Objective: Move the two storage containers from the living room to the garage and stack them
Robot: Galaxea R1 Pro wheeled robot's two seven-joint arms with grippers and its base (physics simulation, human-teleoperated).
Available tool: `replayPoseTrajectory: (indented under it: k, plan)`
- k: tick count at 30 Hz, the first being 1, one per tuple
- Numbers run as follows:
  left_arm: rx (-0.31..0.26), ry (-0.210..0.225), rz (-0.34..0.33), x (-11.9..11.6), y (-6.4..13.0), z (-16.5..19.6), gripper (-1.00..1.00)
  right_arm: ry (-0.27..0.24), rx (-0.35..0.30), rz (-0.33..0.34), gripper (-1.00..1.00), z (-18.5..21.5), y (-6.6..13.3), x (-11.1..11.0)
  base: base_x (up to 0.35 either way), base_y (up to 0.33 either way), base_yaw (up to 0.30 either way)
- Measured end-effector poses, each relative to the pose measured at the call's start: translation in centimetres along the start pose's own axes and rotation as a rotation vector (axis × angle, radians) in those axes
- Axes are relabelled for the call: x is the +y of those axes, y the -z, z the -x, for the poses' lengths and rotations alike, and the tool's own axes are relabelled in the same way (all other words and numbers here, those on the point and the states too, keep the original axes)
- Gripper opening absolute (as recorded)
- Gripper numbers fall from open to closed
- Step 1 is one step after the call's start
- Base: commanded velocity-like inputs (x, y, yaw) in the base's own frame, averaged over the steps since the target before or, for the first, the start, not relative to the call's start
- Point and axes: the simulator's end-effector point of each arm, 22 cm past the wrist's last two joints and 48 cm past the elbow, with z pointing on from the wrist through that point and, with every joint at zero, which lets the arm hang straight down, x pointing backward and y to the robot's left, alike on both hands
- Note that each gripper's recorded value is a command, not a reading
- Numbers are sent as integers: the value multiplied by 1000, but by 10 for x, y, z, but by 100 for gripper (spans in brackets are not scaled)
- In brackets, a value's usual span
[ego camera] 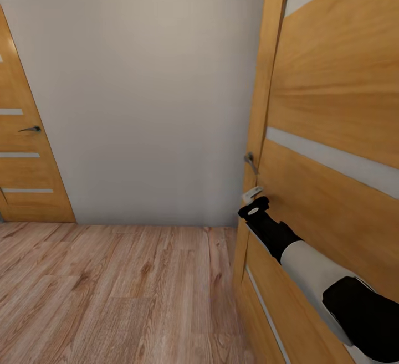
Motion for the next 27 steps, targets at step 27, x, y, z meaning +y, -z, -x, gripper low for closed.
replayPoseTrajectory:
  k: [27]
  plan:
    - [0, 0, 0, 0, 0, 0, 100, -54, 62, -80, 100, -41, -12, -66, 0, 0, 0]
